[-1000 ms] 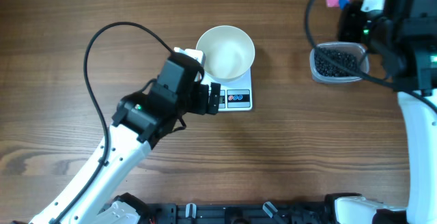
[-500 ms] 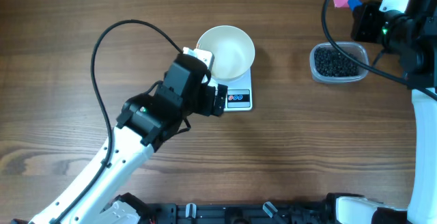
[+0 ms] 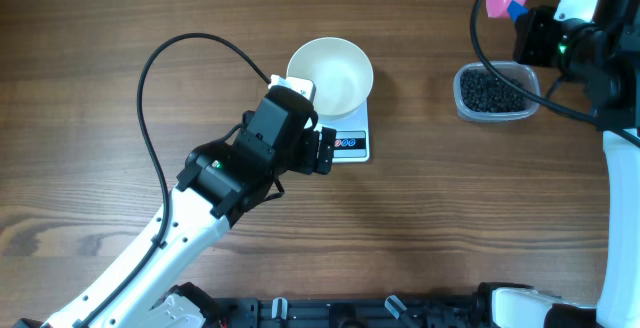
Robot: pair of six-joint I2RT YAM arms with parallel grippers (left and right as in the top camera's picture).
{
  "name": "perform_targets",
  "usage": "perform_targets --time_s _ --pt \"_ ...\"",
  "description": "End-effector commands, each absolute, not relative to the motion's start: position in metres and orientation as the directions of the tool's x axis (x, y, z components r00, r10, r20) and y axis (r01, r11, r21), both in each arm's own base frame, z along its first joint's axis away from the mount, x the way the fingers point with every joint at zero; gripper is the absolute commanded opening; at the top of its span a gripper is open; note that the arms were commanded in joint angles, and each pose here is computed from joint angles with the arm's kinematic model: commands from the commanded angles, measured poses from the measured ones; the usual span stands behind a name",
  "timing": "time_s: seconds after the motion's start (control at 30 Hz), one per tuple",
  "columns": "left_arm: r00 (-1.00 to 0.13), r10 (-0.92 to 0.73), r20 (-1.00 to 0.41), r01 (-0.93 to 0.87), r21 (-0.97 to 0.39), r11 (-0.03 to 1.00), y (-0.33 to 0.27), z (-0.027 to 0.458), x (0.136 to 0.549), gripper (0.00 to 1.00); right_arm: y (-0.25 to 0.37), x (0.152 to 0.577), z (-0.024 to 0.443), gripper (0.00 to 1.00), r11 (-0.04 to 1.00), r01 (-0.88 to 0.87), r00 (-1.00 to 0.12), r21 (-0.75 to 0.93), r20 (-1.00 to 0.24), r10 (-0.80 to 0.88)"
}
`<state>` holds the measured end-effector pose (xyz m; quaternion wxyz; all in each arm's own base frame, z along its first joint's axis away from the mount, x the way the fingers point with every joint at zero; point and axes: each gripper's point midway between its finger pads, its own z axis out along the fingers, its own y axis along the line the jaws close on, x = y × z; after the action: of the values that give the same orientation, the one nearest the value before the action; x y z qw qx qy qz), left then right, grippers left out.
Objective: Scoop item into bowl and weigh 150g on scale
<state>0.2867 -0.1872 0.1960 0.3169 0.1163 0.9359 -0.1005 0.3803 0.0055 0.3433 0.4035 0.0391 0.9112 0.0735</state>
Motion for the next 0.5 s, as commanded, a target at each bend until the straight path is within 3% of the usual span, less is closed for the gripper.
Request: perform_targets --time_s 0.0,0.47 --pt "-0.767 0.135 -0.627 0.263 -0.115 0.958 -0.187 0.201 0.29 1.0 0.008 0.375 0.351 0.04 0.987 -0.014 -0.661 0.163 -0.742 0.113" --pt "-0.786 0.182 -0.591 0.28 -0.078 0.957 -0.173 0.194 0.287 1.0 0.0 0.362 0.336 0.04 0.991 0.035 -0.717 0.127 -0.688 0.113"
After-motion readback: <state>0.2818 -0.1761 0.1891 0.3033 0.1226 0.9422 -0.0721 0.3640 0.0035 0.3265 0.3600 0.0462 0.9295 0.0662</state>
